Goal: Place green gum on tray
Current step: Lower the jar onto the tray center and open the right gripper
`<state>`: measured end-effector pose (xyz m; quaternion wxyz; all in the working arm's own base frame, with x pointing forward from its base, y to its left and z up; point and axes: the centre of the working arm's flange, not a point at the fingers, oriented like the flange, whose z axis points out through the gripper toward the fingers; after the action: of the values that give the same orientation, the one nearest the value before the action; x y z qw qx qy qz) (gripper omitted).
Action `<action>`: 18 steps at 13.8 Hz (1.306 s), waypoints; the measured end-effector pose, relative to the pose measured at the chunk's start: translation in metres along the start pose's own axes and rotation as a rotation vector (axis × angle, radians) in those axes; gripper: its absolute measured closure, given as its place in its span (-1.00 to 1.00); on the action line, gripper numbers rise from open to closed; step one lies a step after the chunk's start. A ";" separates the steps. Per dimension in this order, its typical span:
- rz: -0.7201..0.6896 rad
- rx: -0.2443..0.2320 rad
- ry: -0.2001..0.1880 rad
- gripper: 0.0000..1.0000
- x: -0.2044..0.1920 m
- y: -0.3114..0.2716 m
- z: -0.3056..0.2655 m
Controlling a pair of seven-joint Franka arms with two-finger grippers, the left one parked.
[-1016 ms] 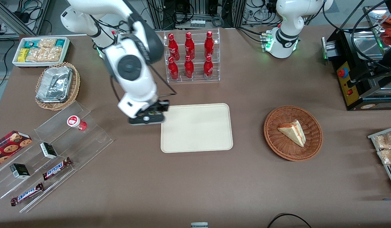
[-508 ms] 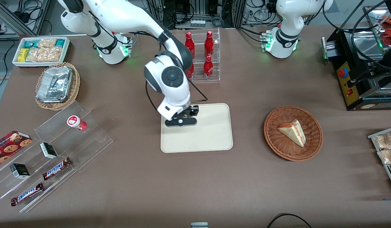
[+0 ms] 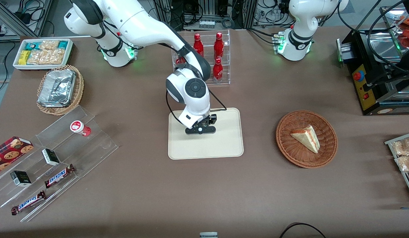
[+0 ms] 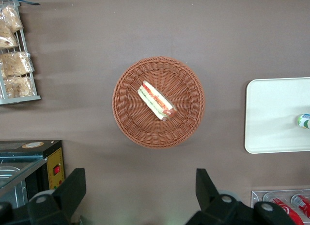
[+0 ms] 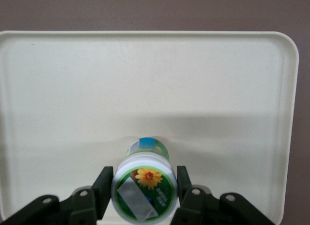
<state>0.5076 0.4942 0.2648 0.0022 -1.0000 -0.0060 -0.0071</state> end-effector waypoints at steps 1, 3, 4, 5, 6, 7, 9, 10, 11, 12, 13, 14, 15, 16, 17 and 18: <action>-0.002 -0.002 -0.001 -0.16 -0.001 -0.001 0.004; -0.008 0.002 0.004 -0.16 -0.004 -0.005 0.009; -0.010 0.004 0.006 -0.16 -0.005 -0.007 0.010; -0.011 0.004 0.006 -0.16 -0.005 -0.007 0.011; -0.011 0.003 0.006 -0.16 -0.005 -0.007 0.012; -0.011 0.003 0.006 -0.16 -0.005 -0.007 0.013; -0.011 0.011 0.015 -0.44 -0.004 -0.008 0.013; -0.011 0.016 0.021 -0.62 -0.003 -0.009 0.013; -0.011 0.019 0.025 -0.83 -0.003 -0.009 0.012; -0.009 0.022 0.029 -0.98 -0.001 -0.009 0.010; -0.005 0.026 0.035 -1.00 0.003 -0.008 0.006; 0.003 0.032 0.044 -1.00 0.008 -0.006 0.000; 0.015 0.036 0.051 -1.00 0.015 0.000 -0.011; 0.033 0.032 0.046 -1.00 0.023 0.011 -0.028; 0.051 0.028 0.038 -1.00 0.030 0.024 -0.048; 0.063 0.033 0.037 -1.00 0.037 0.041 -0.073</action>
<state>0.5441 0.4533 0.3386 0.0190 -0.9992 0.0255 -0.0255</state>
